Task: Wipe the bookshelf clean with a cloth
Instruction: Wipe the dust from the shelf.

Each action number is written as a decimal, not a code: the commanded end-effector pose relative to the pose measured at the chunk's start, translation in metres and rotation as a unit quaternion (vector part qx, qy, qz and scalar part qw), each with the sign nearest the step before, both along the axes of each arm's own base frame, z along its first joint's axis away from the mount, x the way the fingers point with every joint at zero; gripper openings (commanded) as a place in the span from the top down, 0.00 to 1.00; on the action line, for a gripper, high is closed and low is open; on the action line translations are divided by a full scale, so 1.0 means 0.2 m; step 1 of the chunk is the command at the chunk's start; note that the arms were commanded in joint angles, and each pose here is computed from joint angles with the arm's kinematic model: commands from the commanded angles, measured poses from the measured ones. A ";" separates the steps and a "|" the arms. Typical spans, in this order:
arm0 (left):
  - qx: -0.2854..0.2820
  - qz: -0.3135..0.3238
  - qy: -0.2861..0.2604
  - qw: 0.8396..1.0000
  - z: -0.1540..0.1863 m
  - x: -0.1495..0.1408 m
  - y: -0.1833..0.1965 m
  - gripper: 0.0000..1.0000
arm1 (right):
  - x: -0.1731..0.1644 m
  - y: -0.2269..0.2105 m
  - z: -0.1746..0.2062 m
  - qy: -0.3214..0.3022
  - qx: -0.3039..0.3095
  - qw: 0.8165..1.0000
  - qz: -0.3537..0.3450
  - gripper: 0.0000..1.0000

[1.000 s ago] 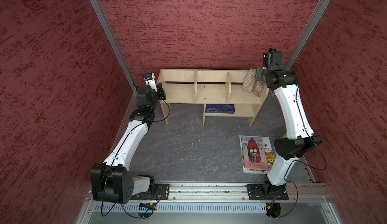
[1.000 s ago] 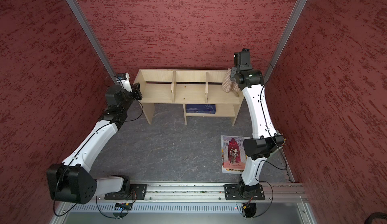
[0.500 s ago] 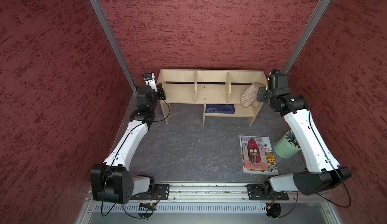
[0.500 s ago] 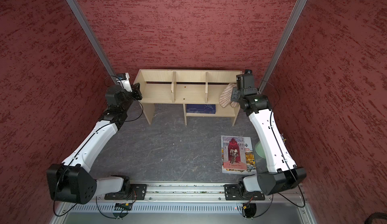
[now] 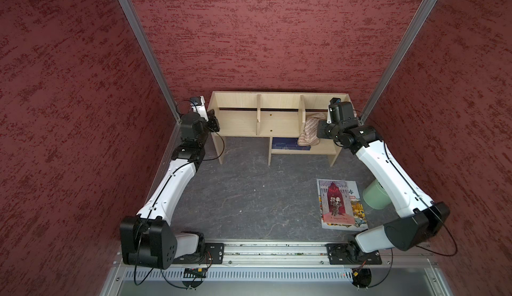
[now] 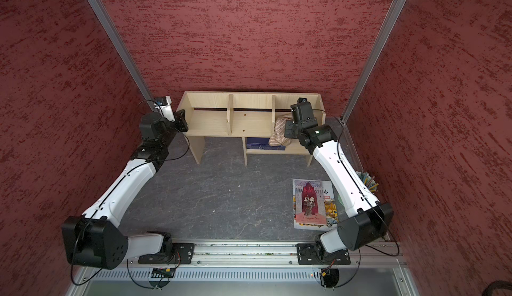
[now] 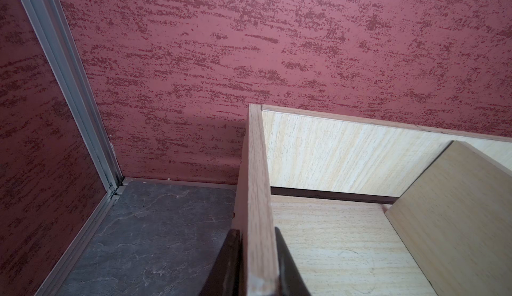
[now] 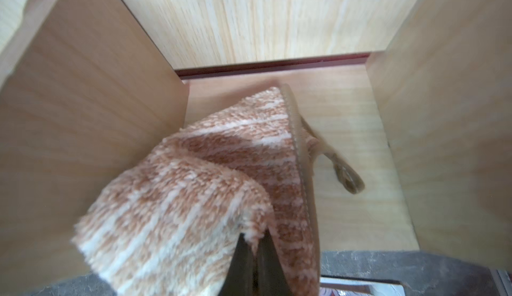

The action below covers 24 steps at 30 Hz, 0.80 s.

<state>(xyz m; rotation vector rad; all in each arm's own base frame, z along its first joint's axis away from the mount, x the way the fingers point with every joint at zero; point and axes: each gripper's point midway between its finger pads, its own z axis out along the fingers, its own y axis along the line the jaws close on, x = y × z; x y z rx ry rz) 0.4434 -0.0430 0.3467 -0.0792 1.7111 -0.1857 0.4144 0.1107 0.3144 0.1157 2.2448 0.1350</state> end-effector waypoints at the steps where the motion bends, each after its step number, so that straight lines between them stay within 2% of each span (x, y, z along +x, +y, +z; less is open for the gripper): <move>1: -0.067 -0.079 0.047 0.993 -0.10 -0.03 -0.21 1.00 | 0.14 -0.03 0.11 -0.034 0.003 0.999 -0.023 1.00; 5: -0.068 -0.081 0.048 0.993 -0.11 -0.02 -0.21 1.00 | 0.25 0.01 0.13 -0.022 0.013 1.000 -0.012 1.00; 10: -0.067 -0.079 0.046 0.993 -0.10 -0.03 -0.21 1.00 | 0.21 0.05 0.01 -0.003 0.021 1.000 -0.005 1.00; 12: -0.069 -0.080 0.047 0.993 -0.10 -0.02 -0.21 1.00 | 0.16 0.00 -0.05 0.003 0.005 1.000 -0.017 1.00; 16: -0.072 -0.081 0.050 0.993 -0.11 -0.02 -0.21 1.00 | 0.10 -0.15 -0.08 0.012 -0.063 0.997 -0.050 1.00; 21: -0.071 -0.073 0.047 0.994 -0.10 -0.02 -0.19 1.00 | 0.04 -0.27 0.02 0.003 -0.113 0.990 -0.080 1.00; 24: -0.070 -0.069 0.047 0.994 -0.10 -0.02 -0.18 1.00 | -0.02 -0.31 0.11 -0.011 -0.116 0.989 -0.092 1.00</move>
